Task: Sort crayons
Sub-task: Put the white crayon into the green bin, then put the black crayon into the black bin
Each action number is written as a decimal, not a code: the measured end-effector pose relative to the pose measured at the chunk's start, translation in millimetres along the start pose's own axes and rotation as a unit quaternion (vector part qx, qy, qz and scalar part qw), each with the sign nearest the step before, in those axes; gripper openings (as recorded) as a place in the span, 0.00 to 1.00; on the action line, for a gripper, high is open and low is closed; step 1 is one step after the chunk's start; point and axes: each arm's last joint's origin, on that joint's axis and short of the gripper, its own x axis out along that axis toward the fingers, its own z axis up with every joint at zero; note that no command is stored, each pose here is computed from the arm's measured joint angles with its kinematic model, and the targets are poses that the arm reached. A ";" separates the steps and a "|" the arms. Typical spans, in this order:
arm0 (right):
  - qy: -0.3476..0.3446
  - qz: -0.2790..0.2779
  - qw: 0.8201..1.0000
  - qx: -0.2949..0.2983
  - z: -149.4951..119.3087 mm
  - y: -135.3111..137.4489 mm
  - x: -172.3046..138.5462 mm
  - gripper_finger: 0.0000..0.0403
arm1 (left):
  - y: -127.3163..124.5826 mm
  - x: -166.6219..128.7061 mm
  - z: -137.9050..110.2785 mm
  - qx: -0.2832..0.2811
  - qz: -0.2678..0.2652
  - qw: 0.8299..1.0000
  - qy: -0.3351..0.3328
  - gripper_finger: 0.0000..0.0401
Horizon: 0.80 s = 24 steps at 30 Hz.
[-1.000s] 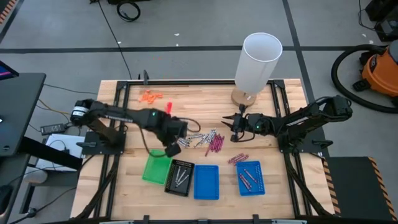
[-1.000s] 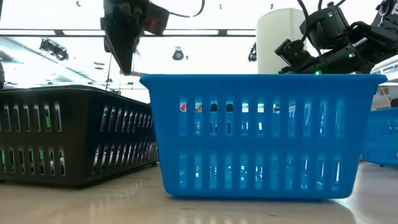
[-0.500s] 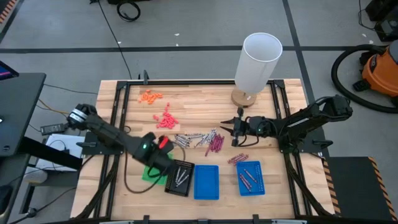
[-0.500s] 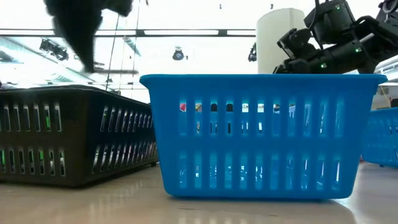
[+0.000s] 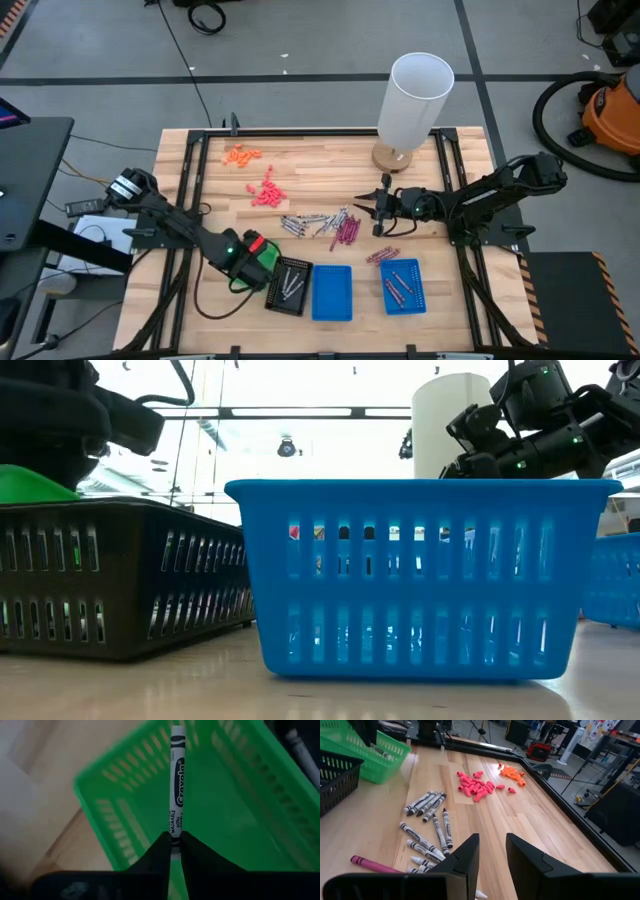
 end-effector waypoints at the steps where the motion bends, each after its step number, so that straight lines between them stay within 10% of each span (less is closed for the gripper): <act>1: 0.000 0.000 1.000 0.000 0.0 0.0 0.0 0.26 | -0.4 0.0 -0.3 0.000 -0.003 1.000 0.005 0.13; 13: 0.000 -0.001 1.000 -0.004 0.0 0.0 0.0 0.26 | -5.1 -10.7 6.0 0.032 -0.018 0.999 0.007 0.40; 24: 0.000 -0.001 1.000 -0.004 0.0 -0.1 0.0 0.26 | -0.6 -19.5 60.5 0.089 -0.042 0.994 -0.057 0.40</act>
